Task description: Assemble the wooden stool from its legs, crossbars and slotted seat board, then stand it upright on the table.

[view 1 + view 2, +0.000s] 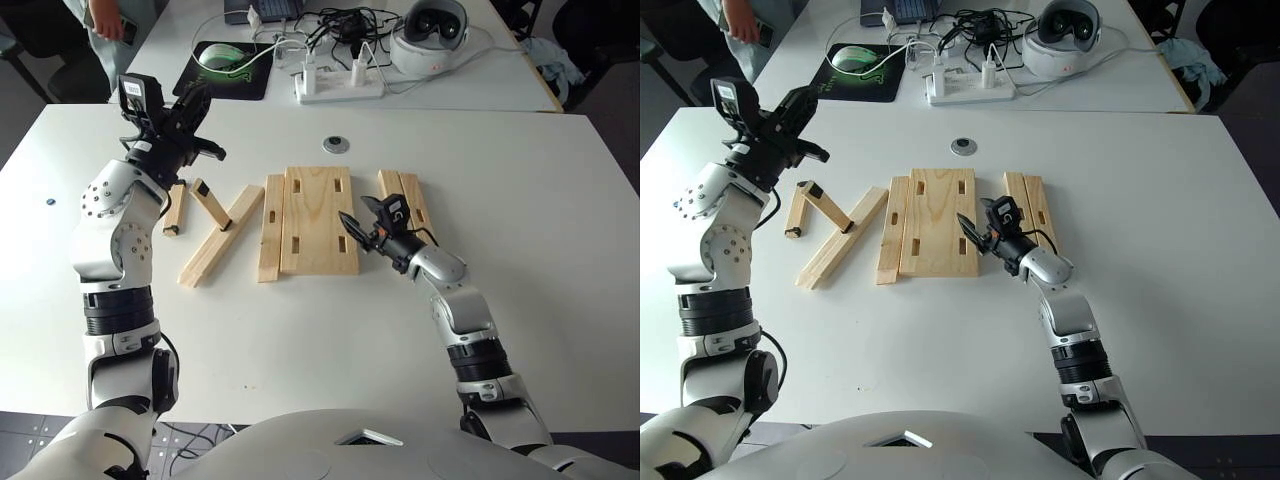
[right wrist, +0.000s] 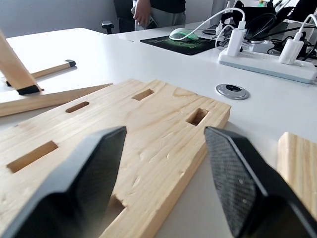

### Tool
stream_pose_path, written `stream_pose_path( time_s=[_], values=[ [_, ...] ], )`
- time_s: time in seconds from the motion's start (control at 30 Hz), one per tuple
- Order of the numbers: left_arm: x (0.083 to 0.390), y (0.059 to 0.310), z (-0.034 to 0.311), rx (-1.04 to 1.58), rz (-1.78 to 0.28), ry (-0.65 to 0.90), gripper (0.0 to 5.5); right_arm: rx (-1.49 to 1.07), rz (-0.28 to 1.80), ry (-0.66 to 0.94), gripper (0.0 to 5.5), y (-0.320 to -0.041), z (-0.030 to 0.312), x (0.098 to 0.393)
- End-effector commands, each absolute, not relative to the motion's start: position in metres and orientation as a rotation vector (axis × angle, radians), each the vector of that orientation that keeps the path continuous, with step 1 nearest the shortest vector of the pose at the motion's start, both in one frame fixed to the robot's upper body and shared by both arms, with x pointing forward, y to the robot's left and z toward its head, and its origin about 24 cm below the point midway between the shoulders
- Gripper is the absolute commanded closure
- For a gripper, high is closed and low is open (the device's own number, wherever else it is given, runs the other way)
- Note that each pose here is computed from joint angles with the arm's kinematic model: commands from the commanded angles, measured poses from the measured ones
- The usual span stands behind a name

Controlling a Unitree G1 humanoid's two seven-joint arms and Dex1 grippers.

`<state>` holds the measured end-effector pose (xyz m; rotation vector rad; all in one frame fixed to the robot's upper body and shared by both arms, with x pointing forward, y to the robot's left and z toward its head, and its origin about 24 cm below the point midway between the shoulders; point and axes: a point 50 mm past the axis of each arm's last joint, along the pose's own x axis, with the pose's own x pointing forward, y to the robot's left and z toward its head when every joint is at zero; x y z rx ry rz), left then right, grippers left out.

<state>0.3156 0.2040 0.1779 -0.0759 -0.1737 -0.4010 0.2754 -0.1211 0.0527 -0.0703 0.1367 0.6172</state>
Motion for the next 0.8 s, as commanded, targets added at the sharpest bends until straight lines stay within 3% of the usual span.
stream_pose_path(
  time_s=[0.03,0.27,0.57,0.67,0.8],
  values=[
    [0.316,0.205,0.181,-0.076,-0.403,-0.17,5.49,-0.075,0.621,0.136,2.58,-0.119,0.053,0.274],
    [0.314,0.206,0.167,-0.076,-0.394,-0.113,5.49,-0.083,0.633,0.135,2.58,-0.119,0.054,0.273],
    [0.306,0.209,0.075,-0.053,-0.39,0.272,5.49,-0.091,0.687,0.127,2.58,-0.11,0.062,0.27],
    [0.31,0.208,0.081,-0.073,-0.385,0.225,5.49,-0.085,0.689,0.125,2.58,-0.109,0.063,0.268],
    [0.323,0.194,0.144,-0.095,-0.43,-0.034,5.49,-0.073,0.677,0.14,2.58,-0.109,0.058,0.265]
  ],
)
